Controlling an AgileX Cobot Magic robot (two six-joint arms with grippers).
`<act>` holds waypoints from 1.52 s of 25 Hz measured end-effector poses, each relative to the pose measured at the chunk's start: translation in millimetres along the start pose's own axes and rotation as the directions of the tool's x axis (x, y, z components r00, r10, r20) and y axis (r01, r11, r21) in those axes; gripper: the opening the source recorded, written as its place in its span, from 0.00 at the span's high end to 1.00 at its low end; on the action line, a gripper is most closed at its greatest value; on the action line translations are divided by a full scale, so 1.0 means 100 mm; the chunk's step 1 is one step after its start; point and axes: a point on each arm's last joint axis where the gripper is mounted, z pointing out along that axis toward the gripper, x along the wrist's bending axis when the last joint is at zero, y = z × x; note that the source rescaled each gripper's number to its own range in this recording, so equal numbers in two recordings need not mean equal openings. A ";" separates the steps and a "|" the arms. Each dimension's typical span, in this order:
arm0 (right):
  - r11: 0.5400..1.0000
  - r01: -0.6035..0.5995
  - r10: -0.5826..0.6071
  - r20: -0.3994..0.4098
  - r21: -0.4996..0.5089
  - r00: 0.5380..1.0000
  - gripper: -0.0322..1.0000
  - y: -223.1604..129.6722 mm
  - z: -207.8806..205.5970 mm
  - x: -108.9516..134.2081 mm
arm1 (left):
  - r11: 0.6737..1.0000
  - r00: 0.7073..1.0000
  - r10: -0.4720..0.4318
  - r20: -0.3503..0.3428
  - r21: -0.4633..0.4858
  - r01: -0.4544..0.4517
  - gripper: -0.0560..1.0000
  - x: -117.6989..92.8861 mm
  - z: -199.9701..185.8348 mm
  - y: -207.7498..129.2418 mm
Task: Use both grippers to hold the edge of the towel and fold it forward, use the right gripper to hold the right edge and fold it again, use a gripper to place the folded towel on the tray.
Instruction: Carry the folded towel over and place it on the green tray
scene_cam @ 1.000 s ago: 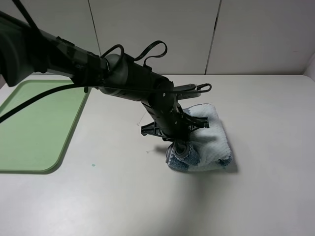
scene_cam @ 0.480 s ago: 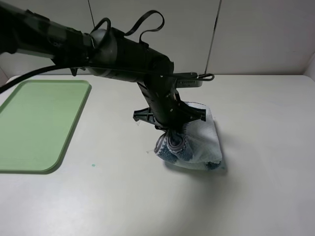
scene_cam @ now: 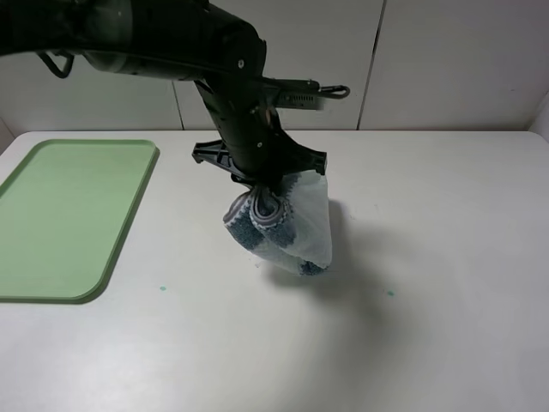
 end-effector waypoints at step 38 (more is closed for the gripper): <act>1.000 0.000 0.000 0.000 0.000 1.000 0.00 0.00 0.00 0.00 | 0.984 0.977 -0.180 -0.118 -0.011 0.180 0.78 2.68 -0.59 -0.25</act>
